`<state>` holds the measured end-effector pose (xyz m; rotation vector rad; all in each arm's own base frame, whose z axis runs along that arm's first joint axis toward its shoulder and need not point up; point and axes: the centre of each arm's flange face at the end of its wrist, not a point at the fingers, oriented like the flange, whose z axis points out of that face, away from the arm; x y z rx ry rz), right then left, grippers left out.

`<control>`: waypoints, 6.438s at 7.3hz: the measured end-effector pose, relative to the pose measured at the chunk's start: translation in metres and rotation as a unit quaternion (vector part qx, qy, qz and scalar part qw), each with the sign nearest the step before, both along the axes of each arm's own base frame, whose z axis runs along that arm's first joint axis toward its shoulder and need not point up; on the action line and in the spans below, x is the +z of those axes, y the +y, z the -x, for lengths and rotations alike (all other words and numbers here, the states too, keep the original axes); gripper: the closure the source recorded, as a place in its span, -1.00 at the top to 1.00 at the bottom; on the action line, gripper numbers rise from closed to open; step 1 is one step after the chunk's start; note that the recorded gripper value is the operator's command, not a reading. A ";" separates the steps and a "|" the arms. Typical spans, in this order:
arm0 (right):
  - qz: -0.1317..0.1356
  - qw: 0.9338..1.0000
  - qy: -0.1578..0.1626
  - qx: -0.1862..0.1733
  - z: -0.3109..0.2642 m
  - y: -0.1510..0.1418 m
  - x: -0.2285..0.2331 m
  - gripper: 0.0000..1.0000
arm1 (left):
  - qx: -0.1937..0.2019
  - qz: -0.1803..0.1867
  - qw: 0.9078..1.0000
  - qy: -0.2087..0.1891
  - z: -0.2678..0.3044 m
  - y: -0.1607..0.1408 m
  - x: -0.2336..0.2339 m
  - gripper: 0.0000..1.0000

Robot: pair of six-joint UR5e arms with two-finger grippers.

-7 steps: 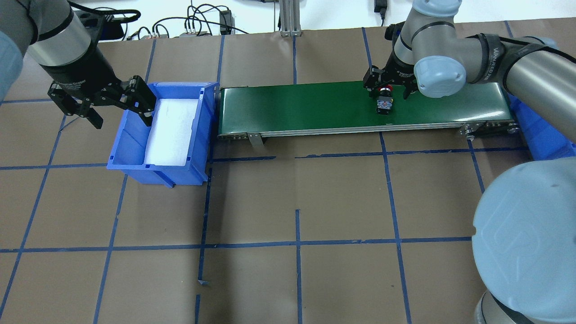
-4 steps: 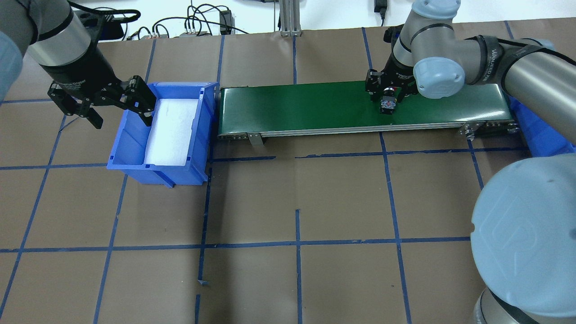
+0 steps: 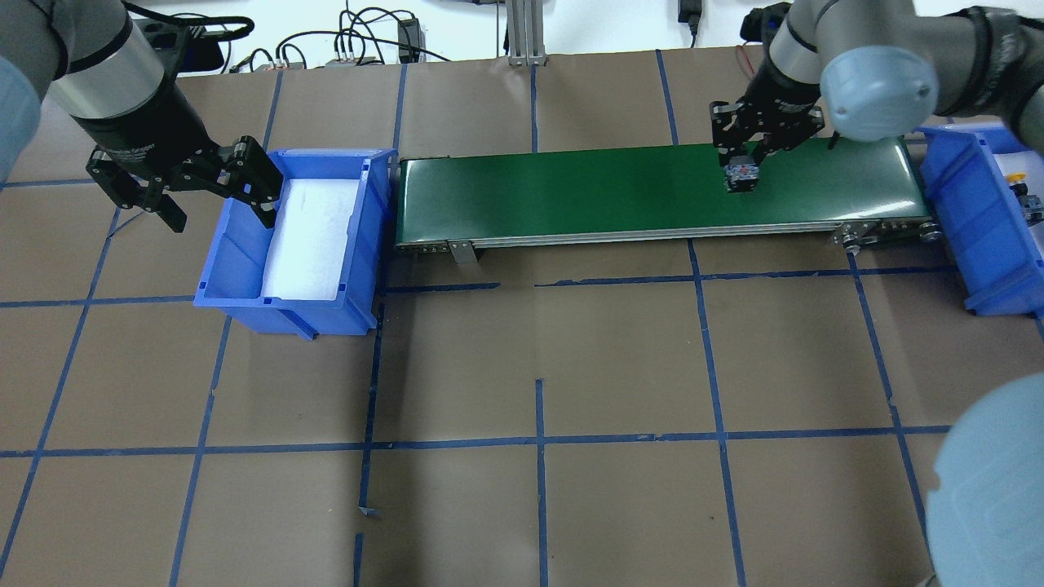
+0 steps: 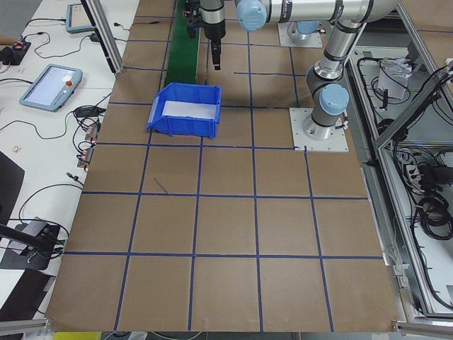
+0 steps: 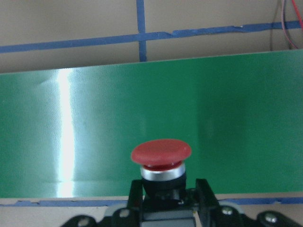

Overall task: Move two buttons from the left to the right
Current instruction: 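Lift the red button and carry it into the far blue bin, then lower the red button onto the foam beside the yellow button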

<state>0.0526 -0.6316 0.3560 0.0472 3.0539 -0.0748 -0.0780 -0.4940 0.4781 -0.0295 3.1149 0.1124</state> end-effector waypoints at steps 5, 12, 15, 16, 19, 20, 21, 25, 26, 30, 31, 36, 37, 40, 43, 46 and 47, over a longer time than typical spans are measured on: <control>-0.004 0.997 0.024 0.079 0.275 0.056 0.060 -0.93 | 0.000 -0.001 1.000 0.000 0.000 0.000 -0.001 1.00; 0.003 0.993 0.035 0.112 0.367 0.034 -0.039 -0.93 | 0.000 -0.001 1.000 0.000 0.000 0.000 -0.001 1.00; 0.006 0.993 0.039 0.112 0.386 0.037 -0.053 -0.93 | 0.000 -0.001 1.000 0.000 0.000 0.000 -0.001 1.00; 0.007 0.993 0.041 0.110 0.392 0.036 -0.060 -0.93 | 0.000 -0.001 1.000 0.000 0.000 0.000 -0.001 1.00; 0.009 0.993 0.046 0.108 0.406 0.038 -0.073 -0.92 | 0.000 -0.001 1.000 0.000 0.000 0.000 -0.001 1.00; 0.010 0.993 0.047 0.108 0.408 0.036 -0.080 -0.92 | 0.000 -0.001 1.000 0.000 0.000 0.000 -0.001 1.00; 0.011 0.993 0.049 0.108 0.410 0.034 -0.084 -0.88 | 0.000 -0.001 1.000 0.000 0.000 0.000 -0.001 1.00; 0.025 0.992 0.059 0.105 0.412 0.031 -0.081 -0.85 | 0.000 -0.001 1.000 0.000 0.000 0.000 -0.001 1.00; 0.027 0.993 0.058 0.102 0.412 0.031 -0.082 -0.85 | 0.000 -0.001 1.000 0.000 0.000 0.000 -0.001 1.00; 0.044 0.993 0.041 0.098 0.408 0.028 -0.083 -0.85 | 0.000 -0.002 1.000 0.000 0.000 0.000 -0.001 1.00; 0.047 0.993 0.037 0.099 0.407 0.027 -0.084 -0.85 | 0.000 -0.002 1.000 0.000 0.000 0.000 -0.002 1.00; 0.052 0.992 0.040 0.105 0.409 0.025 -0.092 -0.69 | 0.000 -0.002 1.000 0.000 0.001 0.001 -0.002 1.00; 0.051 0.992 0.040 0.105 0.409 0.025 -0.093 -0.69 | 0.000 -0.002 1.000 0.000 0.001 0.001 -0.002 1.00; 0.052 0.992 0.044 0.105 0.410 0.024 -0.092 -0.69 | 0.000 -0.001 1.000 0.000 0.000 0.000 -0.001 1.00; 0.056 0.991 0.051 0.106 0.412 0.023 -0.090 -0.69 | 0.000 -0.001 1.000 0.000 -0.001 0.000 0.000 1.00; 0.058 0.991 0.051 0.108 0.412 0.023 -0.092 -0.69 | 0.000 -0.001 1.000 0.000 -0.001 0.000 0.000 1.00; 0.058 0.991 0.049 0.108 0.411 0.023 -0.093 -0.69 | 0.001 -0.001 1.000 0.000 -0.002 0.000 0.000 1.00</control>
